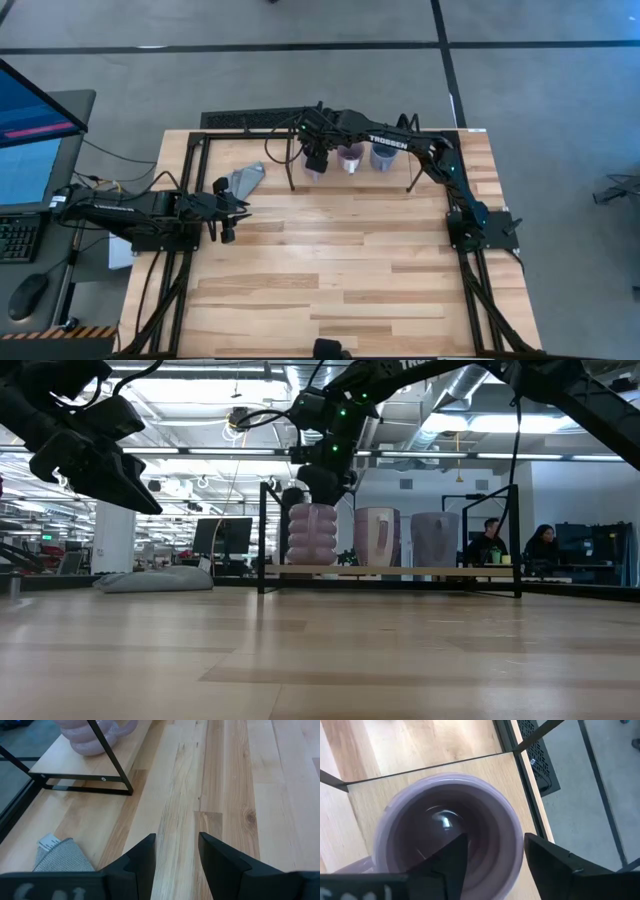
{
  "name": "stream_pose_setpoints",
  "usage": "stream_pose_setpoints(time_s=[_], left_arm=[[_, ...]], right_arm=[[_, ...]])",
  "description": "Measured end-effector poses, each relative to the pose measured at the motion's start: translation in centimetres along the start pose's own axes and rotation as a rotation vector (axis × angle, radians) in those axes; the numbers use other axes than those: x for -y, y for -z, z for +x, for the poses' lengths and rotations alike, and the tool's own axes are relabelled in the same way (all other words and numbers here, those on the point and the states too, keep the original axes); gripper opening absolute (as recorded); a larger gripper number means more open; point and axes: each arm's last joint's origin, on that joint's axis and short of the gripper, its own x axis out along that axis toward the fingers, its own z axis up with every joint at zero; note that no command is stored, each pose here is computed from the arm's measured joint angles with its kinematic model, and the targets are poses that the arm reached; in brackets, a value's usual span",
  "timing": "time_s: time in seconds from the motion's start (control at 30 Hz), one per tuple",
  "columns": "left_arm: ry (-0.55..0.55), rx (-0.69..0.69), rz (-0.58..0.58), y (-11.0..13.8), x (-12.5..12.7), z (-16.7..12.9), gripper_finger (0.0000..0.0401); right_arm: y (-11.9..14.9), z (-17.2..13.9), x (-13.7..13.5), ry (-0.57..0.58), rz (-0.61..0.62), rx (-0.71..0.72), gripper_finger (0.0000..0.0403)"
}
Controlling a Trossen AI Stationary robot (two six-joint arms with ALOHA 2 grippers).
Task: Stack small to large cups/mugs on shelf
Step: Return to Home Position
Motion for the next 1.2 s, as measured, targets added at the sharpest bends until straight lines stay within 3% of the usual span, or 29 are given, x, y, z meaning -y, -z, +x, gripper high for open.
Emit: stream_pose_setpoints(time_s=[0.33,0.73,0.93,1.2], left_arm=[[0.000,0.000,0.000,0.0,0.0,0.0,0.0139],[0.000,0.000,0.000,0.0,0.0,0.0,0.0139],[0.000,0.002,0.000,0.0,0.0,0.0,0.0139],[0.000,0.007,-0.005,-0.1,0.0,0.0,0.0139]], right_arm=[[-0.6,-1.4,0.4,0.008,-0.006,0.018,0.0223],[-1.7,-6.5,1.6,0.038,0.002,0.078,0.0224],[-0.6,-10.9,2.1,0.092,0.005,0.077,0.0224],[1.4,-18.9,2.6,0.095,0.045,0.208,0.0222]])
